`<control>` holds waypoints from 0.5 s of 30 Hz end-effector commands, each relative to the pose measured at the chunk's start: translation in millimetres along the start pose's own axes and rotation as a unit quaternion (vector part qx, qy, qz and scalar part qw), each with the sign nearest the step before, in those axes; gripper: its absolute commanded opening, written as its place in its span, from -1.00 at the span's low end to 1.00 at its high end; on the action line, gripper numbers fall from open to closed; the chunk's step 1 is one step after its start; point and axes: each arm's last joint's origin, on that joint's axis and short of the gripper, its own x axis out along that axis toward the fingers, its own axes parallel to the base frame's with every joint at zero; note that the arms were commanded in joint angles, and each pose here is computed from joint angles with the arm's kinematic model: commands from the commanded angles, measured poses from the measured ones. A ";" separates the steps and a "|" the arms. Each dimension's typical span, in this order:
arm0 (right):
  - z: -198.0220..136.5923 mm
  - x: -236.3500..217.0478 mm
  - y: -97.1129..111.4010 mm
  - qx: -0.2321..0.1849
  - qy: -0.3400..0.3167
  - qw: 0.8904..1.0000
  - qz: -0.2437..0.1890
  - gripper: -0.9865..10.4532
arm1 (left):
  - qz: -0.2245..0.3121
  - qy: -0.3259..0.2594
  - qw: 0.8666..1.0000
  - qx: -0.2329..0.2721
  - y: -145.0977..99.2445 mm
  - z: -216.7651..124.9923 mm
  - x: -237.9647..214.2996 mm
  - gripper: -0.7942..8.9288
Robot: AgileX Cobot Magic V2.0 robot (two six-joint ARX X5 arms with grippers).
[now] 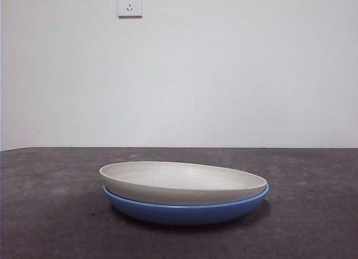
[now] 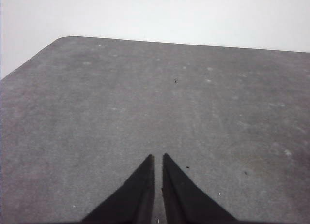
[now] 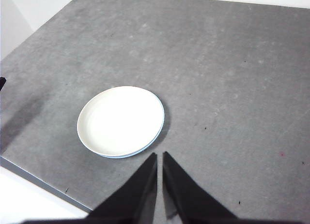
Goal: Pick up the white plate, put it on the blue plate, put it on desk
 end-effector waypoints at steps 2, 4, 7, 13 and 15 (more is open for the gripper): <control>-2.8 -3.6 0.1 -0.001 0.016 1.000 -0.001 -0.80 | 0.003 0.001 1.000 -0.001 0.6 -5.0 1.9 -0.78; -2.8 -3.6 0.1 0.000 0.016 1.000 -0.001 -0.80 | 0.002 0.001 1.000 -0.001 0.6 -5.0 1.9 -0.78; -2.8 -3.6 0.1 -0.001 0.016 1.000 -0.001 -0.80 | 0.002 0.001 1.000 -0.001 0.6 -5.0 1.9 -0.78; -2.9 -1.7 -0.1 0.008 0.014 1.000 -0.017 -0.80 | 0.003 0.001 1.000 -0.001 0.6 -4.9 1.9 -0.78; -4.3 4.9 -1.2 0.018 0.012 0.999 -0.033 -0.80 | 0.003 0.001 1.000 -0.001 0.6 -5.0 1.9 -0.78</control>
